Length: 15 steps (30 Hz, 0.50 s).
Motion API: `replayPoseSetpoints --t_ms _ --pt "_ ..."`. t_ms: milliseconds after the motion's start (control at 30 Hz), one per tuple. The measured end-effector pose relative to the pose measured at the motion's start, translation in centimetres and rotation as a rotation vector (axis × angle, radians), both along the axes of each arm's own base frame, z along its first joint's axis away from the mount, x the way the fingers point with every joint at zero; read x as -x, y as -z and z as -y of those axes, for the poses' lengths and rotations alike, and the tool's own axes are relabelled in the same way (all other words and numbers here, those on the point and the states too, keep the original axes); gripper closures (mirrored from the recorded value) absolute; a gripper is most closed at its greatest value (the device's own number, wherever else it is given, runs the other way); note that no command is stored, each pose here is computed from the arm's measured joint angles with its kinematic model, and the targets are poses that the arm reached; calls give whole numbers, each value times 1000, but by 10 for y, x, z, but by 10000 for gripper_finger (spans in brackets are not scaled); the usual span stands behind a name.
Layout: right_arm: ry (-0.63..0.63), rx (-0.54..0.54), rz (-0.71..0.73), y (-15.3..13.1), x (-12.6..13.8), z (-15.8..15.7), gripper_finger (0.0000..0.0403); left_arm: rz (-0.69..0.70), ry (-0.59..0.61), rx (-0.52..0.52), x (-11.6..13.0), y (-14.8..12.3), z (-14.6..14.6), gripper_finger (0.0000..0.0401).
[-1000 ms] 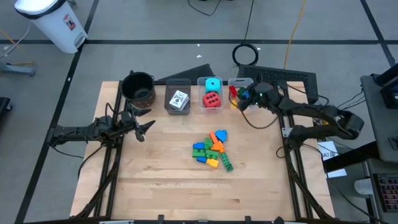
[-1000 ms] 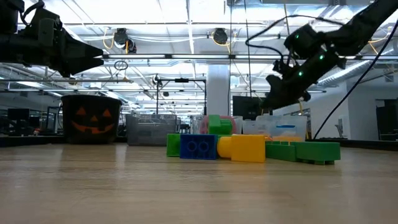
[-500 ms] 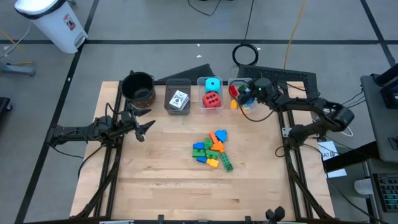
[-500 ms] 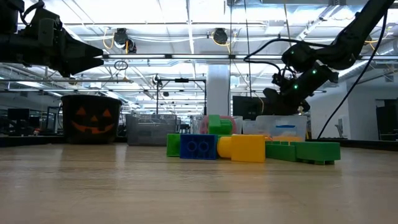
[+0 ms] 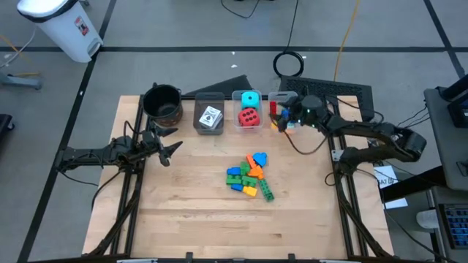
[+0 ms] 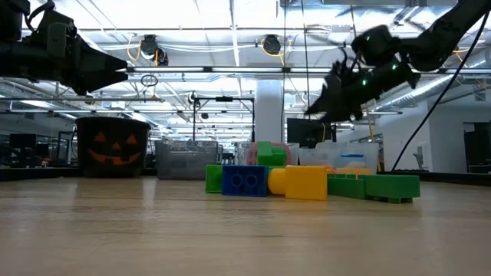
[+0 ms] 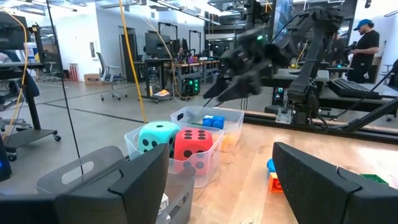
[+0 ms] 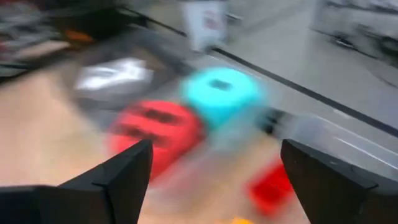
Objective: Pick & Place Toys
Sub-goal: Put the right blue one stud into the right transparent bin
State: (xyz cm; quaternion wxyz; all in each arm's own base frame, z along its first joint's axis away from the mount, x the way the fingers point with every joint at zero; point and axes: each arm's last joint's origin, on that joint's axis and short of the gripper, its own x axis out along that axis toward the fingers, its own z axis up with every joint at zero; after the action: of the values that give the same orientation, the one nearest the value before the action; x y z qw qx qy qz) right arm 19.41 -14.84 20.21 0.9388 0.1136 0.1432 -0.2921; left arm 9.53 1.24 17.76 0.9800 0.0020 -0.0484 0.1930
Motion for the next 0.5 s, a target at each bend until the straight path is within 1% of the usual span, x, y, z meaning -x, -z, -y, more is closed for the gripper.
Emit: replayPoseSetpoints --t_ms 133,300,367,500 --pt "-213 15 56 -10 -18 -36 81 0 0 0 0 0 0 109" --pt "-432 26 29 -6 -40 -85 83 0 0 0 0 0 0 109" --pt "-444 10 -17 3 -47 -103 83 0 0 0 0 0 0 109" --pt "-416 26 -154 25 -56 -131 83 0 0 0 0 0 0 109"
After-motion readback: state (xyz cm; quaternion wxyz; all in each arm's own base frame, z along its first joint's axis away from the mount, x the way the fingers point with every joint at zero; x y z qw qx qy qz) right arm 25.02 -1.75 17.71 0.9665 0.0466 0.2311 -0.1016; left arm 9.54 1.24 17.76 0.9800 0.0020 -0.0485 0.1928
